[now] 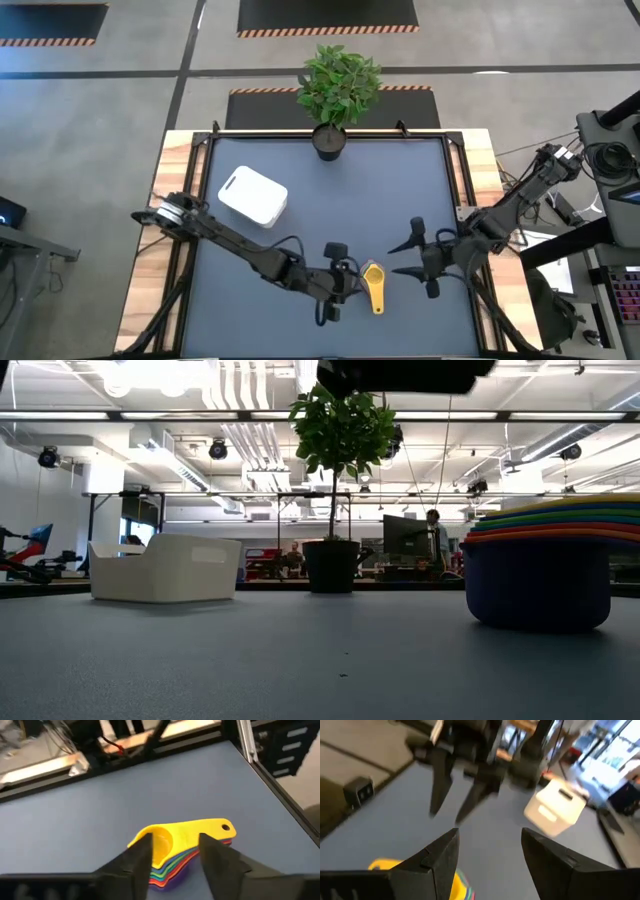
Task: Nest measuring cups in basket
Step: Put the measuring cups into the white bin
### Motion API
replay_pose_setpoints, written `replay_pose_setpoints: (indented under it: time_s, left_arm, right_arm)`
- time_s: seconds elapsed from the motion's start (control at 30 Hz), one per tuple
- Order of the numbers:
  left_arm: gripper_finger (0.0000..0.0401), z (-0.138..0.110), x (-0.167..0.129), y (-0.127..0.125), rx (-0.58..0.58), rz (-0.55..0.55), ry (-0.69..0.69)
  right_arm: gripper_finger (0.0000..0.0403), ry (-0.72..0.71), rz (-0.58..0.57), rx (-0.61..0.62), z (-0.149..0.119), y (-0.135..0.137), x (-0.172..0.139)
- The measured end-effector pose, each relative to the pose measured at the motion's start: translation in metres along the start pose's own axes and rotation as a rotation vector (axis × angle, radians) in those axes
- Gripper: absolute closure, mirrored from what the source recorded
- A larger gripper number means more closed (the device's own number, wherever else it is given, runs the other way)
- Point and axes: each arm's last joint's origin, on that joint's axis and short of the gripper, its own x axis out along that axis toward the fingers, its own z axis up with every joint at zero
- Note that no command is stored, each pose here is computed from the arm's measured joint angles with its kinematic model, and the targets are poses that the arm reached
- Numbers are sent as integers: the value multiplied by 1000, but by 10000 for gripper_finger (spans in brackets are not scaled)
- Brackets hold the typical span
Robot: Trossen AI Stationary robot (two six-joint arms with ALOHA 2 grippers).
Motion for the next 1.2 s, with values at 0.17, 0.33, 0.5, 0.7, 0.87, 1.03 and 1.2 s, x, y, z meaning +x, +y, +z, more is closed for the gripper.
replay_pose_setpoints:
  time_s: [0.17,0.33,0.5,0.7,0.87,1.03,1.2]
  left_arm:
    - [174,-4,14,3,10,-25,56]
    - [108,-7,26,-1,116,-30,77]
    - [91,-14,37,-5,227,-53,99]
    - [90,-16,45,-4,293,-69,102]
    - [90,-14,53,-2,295,-118,87]
    - [95,-20,60,5,300,-139,111]
    - [109,-20,62,11,333,-152,110]
  right_arm:
    - [199,-82,-11,11,8,-9,-14]
    - [199,-103,-13,24,10,-12,-19]
    - [199,-96,-12,20,9,-12,-18]
    - [199,-87,-11,13,8,-11,-17]
    - [199,-89,-12,2,8,-11,-17]
    - [199,-92,-15,3,9,-11,-17]
    - [200,-91,-21,2,9,-11,-17]
